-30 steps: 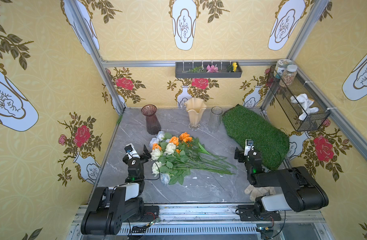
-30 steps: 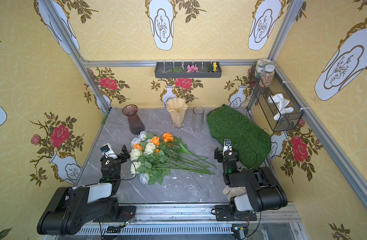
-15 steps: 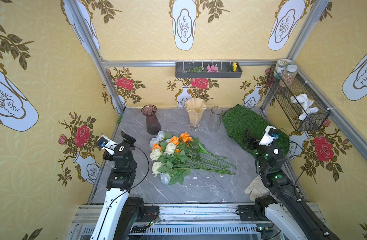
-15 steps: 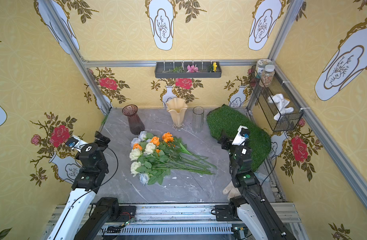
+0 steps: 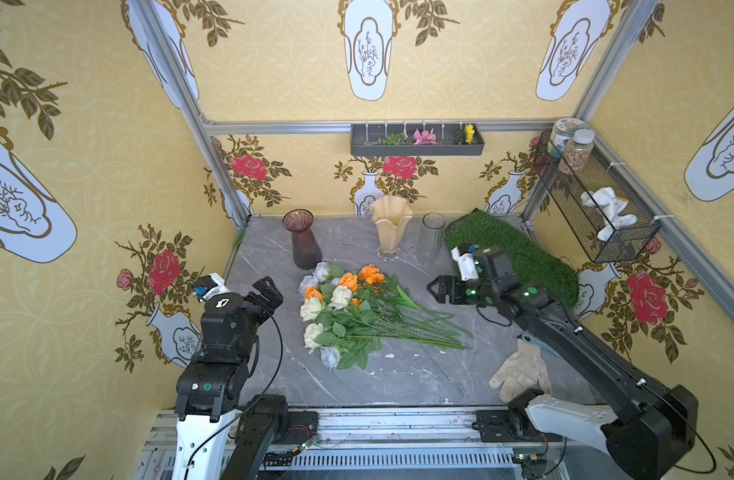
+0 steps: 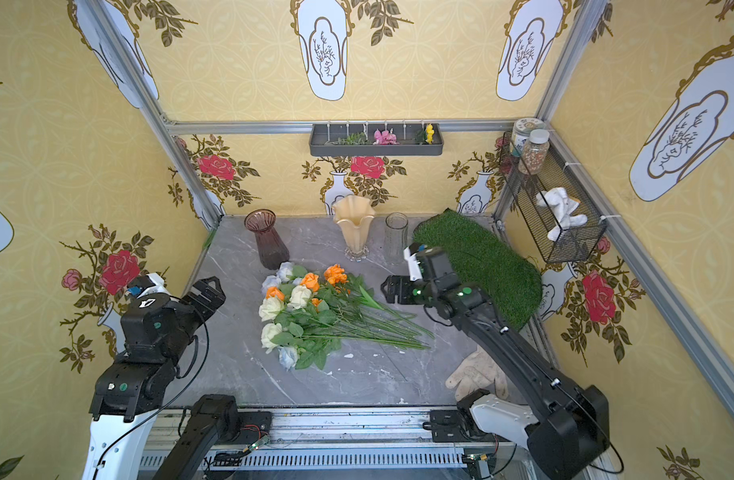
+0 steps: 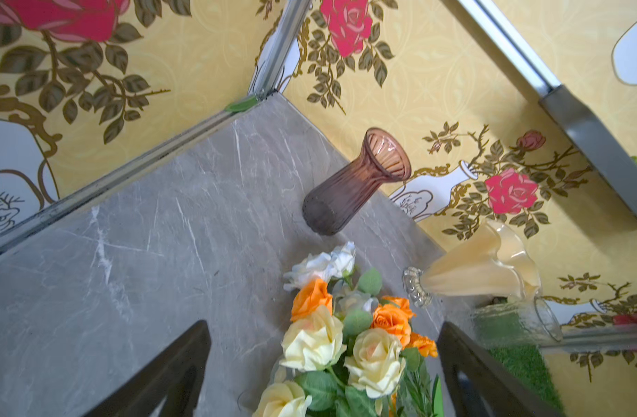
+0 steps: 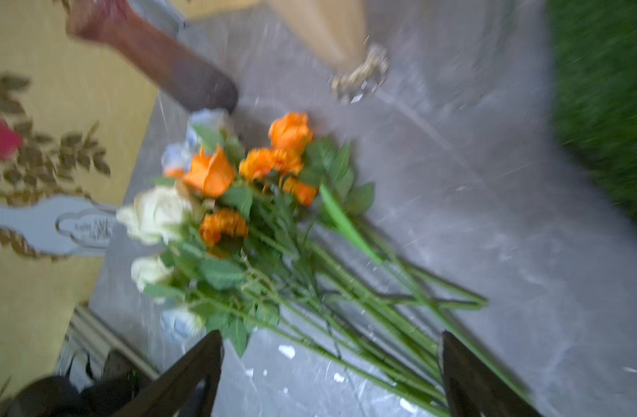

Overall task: Arrange the flowers in different vases according to their colors
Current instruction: Pick up the flower at the center of the board.

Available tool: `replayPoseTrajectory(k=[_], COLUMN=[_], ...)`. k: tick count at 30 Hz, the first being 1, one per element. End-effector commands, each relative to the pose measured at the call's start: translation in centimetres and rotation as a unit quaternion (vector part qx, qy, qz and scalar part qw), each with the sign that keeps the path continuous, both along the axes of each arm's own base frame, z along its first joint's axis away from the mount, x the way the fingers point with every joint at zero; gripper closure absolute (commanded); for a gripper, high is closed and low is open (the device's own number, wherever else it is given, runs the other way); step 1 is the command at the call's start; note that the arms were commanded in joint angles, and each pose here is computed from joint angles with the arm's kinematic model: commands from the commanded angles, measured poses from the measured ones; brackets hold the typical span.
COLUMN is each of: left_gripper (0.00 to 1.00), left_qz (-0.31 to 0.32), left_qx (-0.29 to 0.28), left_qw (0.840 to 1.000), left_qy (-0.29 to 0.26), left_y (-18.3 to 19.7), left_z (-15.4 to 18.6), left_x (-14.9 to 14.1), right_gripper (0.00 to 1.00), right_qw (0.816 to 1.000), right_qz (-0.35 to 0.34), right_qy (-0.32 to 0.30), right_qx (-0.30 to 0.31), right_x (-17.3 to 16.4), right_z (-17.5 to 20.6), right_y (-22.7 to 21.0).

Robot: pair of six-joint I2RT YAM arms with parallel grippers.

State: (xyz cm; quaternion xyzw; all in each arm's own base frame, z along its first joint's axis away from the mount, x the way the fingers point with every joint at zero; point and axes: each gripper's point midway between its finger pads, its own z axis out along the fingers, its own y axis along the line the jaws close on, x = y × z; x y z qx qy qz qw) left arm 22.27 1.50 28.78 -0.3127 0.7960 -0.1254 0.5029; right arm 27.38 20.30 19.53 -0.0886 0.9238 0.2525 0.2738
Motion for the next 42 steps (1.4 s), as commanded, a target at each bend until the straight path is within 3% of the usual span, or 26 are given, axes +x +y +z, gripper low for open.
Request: replayPoseTrajectory(k=[1, 6, 12, 17, 27, 42], left_gripper=[0.00, 0.00, 0.00, 0.06, 0.06, 0.09], left_qz=[-0.043, -0.001, -0.068, -0.072, -0.075, -0.066], left_qx=[-0.038, -0.037, -0.066, -0.057, -0.061, -0.058], left_qw=[0.995, 0.985, 0.989, 0.991, 0.994, 0.994], left_qy=[0.081, 0.170, 0.115, 0.094, 0.055, 0.065], left_y=[-2.0, -1.0, -3.4, -3.6, -3.5, -3.3], left_z=[-3.2, -6.1, -5.5, -4.9, -3.7, -4.1], left_x=[-0.5, -0.9, -0.4, -0.9, -1.7, -1.5], right_gripper=[0.18, 0.34, 0.48, 0.50, 0.63, 1.00], right_qw=[0.998, 0.995, 0.993, 0.991, 0.985, 0.965], right_qz=[0.011, 0.042, 0.048, 0.043, 0.055, 0.119], right_qy=[0.045, 0.059, 0.075, 0.082, 0.091, 0.000], right_qx=[-0.042, -0.074, -0.080, -0.092, -0.136, -0.233], right_x=[-1.4, -1.0, 0.2, 1.3, 2.3, 3.6], right_z=[-3.0, -5.7, -9.0, -10.9, -13.5, -10.8], right_y=[1.8, 5.8, 7.8, 8.1, 8.5, 9.2])
